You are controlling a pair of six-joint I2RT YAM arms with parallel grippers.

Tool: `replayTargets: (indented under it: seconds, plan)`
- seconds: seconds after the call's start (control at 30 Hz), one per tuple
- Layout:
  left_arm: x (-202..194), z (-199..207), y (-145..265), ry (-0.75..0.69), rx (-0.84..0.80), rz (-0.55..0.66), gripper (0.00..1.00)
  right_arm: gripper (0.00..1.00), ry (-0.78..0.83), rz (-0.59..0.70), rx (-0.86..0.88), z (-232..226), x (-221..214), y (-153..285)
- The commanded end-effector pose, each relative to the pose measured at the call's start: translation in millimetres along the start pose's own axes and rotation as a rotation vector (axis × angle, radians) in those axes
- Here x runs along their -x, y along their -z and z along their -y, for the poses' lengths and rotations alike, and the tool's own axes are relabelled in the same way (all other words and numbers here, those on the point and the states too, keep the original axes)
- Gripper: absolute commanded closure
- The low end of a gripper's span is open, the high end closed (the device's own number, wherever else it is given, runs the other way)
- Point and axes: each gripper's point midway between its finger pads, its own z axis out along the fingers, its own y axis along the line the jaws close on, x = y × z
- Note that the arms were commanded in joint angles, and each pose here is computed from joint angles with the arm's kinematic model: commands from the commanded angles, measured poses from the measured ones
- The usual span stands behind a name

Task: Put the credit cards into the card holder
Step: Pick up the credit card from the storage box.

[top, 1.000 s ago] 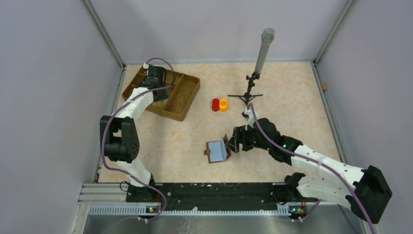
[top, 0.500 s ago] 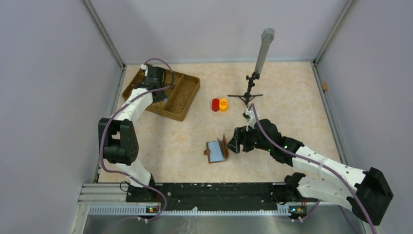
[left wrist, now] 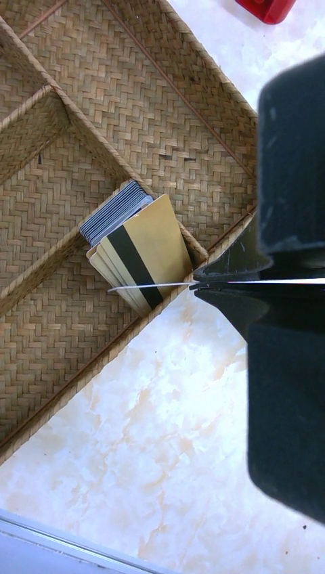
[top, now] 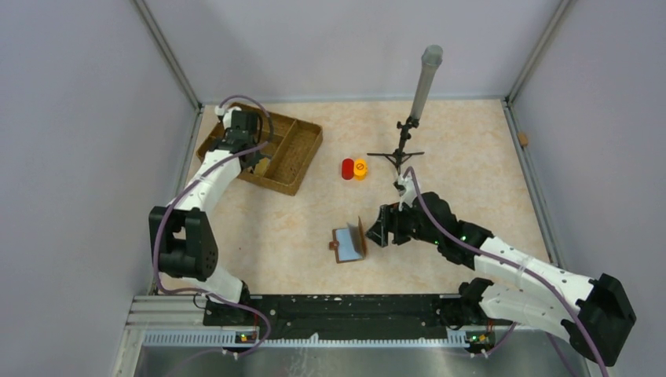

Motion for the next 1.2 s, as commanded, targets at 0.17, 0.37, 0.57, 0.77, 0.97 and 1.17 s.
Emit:
replayTargets:
  seconds: [0.17,0.37,0.57,0.77,0.97,1.17]
  plan:
    - [27,-30,57,0.072,0.031,0.129,1.00,0.30,-0.005,0.049,0.004,-3,12,5]
    - [27,-23,102,0.029,-0.142,0.163,1.00,0.29,0.024,0.070,-0.016,-2,23,9]
    - [-2,45,154,-0.123,-0.661,0.087,1.00,0.22,0.088,0.104,0.058,-9,49,24]
    - [-70,101,217,-0.329,-1.164,-0.113,1.00,0.20,0.179,0.113,0.237,-35,69,45]
    - [-142,124,289,-0.496,-1.599,-0.366,1.00,0.19,0.232,0.124,0.452,-79,81,63]
    - [-175,124,322,-0.555,-1.814,-0.516,1.00,0.19,0.215,-0.008,0.587,-94,66,55]
